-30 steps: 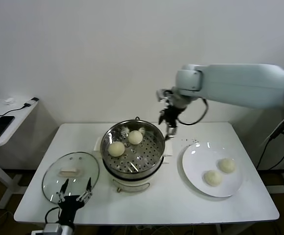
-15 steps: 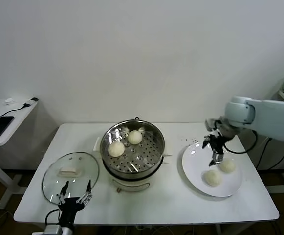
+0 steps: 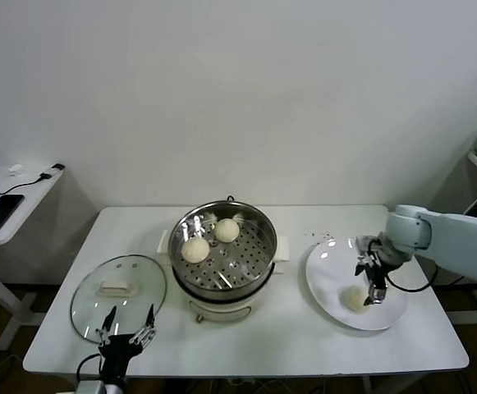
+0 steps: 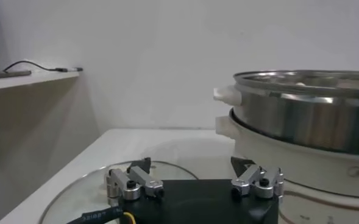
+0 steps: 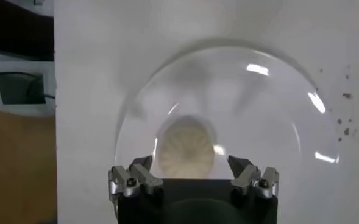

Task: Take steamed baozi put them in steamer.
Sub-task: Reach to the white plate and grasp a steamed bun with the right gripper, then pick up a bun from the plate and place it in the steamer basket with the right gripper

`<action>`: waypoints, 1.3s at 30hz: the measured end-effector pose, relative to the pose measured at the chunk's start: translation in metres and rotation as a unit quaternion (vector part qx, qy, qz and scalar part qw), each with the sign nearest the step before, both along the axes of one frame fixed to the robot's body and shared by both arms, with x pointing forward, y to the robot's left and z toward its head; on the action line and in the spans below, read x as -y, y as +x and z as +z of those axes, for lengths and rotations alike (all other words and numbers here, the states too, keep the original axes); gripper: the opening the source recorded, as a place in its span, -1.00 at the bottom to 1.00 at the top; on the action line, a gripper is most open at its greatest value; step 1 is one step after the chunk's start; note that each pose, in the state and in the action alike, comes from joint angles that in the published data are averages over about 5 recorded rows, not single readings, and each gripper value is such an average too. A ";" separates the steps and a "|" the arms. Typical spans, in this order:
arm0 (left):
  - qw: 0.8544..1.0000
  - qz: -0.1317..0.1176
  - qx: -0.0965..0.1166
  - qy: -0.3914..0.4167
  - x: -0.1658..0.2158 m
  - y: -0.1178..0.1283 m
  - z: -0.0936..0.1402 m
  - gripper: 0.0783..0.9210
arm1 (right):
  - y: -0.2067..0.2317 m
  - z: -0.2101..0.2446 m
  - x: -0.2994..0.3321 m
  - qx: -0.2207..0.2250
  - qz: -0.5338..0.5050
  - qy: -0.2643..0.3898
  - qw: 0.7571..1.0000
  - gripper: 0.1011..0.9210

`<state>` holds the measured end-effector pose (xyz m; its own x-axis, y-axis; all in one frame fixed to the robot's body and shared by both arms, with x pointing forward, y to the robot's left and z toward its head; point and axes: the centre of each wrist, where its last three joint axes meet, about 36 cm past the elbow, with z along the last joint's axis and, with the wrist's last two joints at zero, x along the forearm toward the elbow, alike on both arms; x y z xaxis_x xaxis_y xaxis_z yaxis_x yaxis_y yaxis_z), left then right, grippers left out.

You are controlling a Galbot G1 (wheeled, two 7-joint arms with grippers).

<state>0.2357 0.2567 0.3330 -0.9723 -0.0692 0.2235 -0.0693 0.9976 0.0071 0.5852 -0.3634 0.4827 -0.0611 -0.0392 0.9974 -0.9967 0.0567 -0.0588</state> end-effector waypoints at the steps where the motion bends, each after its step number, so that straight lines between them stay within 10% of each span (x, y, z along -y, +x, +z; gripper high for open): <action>1: 1.000 0.000 0.000 0.000 0.000 0.000 0.000 0.77 | 0.000 -0.004 0.000 0.000 -0.001 0.000 1.000 0.76; 23: 1.000 0.003 0.000 0.004 -0.002 0.000 0.001 0.77 | 0.000 -0.019 -0.007 0.007 -0.007 0.000 1.000 0.45; 39: 1.000 0.000 0.005 0.001 0.001 0.003 0.010 0.77 | 0.058 0.190 -0.103 0.082 0.159 0.019 0.984 0.45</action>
